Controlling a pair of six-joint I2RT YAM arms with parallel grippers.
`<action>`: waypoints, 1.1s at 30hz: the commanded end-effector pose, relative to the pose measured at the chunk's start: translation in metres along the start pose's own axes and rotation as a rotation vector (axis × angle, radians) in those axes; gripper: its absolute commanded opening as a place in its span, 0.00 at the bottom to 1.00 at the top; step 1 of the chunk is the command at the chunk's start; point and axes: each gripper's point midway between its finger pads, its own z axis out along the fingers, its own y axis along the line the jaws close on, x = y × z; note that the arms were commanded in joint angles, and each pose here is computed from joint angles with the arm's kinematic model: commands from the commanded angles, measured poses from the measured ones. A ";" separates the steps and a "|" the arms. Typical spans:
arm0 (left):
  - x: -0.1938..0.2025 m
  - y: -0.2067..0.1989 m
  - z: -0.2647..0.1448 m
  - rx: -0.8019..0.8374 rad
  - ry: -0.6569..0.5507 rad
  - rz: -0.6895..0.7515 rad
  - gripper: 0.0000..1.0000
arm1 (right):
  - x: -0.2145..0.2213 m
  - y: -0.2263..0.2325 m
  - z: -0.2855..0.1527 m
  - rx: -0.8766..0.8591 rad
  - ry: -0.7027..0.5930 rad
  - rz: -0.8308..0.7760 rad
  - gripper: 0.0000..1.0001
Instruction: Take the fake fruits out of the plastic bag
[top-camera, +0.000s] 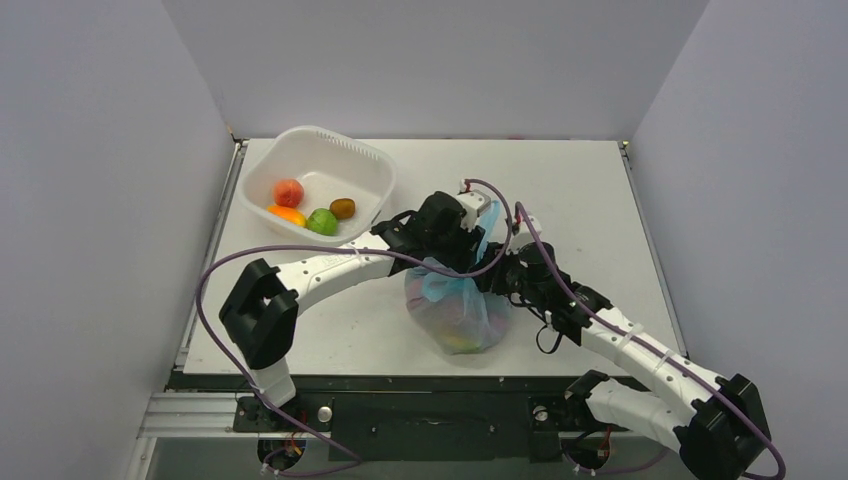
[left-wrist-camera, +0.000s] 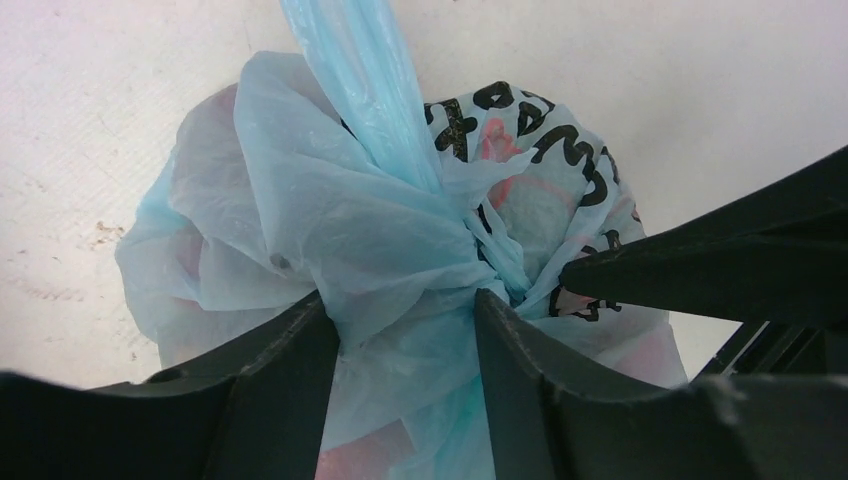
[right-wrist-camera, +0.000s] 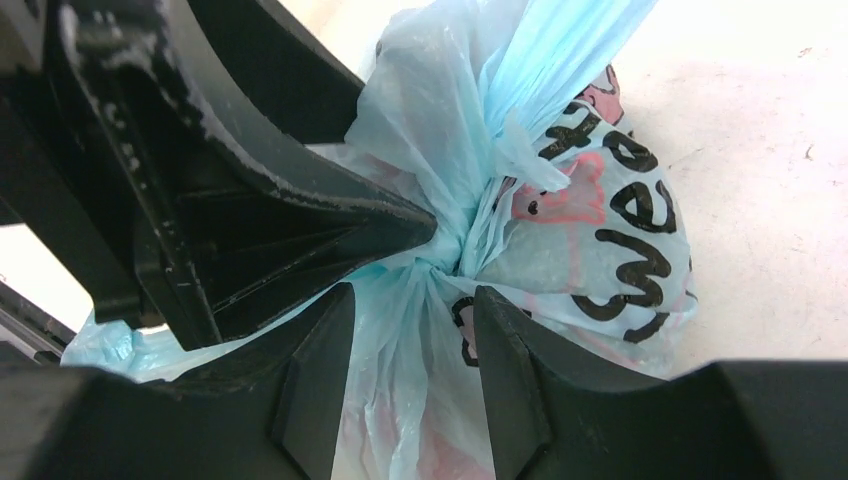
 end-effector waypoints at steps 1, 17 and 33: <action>-0.008 -0.018 -0.002 0.059 0.002 0.011 0.40 | -0.003 0.009 0.003 -0.042 -0.017 0.010 0.43; -0.018 0.009 -0.021 -0.107 -0.022 -0.030 0.00 | 0.007 0.015 0.011 -0.031 0.006 0.004 0.47; -0.034 0.034 -0.049 -0.230 -0.197 -0.059 0.00 | 0.009 0.006 0.026 0.115 -0.006 -0.009 0.21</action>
